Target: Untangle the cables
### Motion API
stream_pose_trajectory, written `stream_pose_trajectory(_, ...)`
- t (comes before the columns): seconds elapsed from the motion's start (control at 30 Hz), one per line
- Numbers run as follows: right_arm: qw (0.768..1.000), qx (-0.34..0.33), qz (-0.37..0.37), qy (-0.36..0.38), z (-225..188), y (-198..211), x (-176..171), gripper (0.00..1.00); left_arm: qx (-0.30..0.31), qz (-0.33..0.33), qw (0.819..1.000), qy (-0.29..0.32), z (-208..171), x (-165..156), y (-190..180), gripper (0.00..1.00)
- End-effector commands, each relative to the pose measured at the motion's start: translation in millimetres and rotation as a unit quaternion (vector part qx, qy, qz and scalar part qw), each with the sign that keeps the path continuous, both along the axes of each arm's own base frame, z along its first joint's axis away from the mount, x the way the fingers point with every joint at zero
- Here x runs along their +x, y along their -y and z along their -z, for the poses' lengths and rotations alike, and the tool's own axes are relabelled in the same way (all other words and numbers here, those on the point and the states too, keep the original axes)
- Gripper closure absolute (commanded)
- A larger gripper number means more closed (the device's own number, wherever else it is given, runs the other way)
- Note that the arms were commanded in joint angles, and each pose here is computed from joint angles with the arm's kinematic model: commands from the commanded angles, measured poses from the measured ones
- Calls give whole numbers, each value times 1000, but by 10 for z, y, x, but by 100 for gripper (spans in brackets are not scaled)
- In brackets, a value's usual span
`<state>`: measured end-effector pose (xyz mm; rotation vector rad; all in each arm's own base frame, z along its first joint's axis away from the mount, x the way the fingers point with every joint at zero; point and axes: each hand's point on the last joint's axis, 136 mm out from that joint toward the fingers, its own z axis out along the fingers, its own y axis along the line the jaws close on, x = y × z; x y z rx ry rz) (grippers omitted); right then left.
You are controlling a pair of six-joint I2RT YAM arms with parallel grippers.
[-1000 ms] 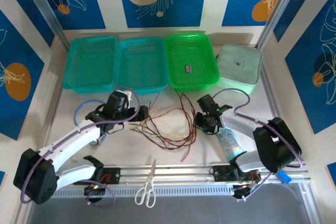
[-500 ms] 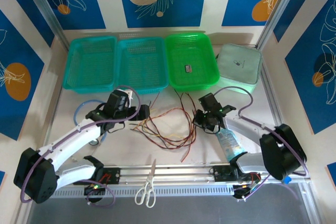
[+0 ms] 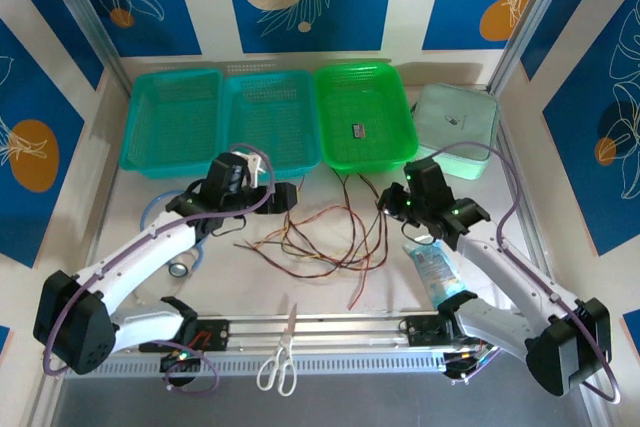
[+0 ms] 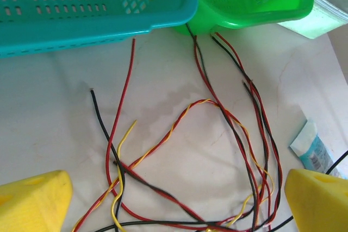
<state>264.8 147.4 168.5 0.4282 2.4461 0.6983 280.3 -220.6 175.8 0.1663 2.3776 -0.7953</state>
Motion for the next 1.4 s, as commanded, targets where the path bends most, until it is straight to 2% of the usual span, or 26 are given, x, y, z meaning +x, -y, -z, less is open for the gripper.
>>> stream_pose_trajectory(0.0,998,2,-22,56,-416,-22,92,100,-24,20,1000,3,-190,-14,126,0)
stream_pose_trajectory(0.17,993,15,-42,108,-868,-96,210,100,-34,27,999,9,-302,-7,169,0)
stream_pose_trajectory(0.5,985,36,-53,159,-1405,-141,343,100,-38,48,998,10,-423,22,281,0)
stream_pose_trajectory(1.17,953,48,-66,292,-2641,-69,329,100,-41,60,997,1,-440,71,377,0)
stream_pose_trajectory(1.37,940,57,-74,327,-2961,-54,282,100,-55,67,996,5,-572,91,435,2)
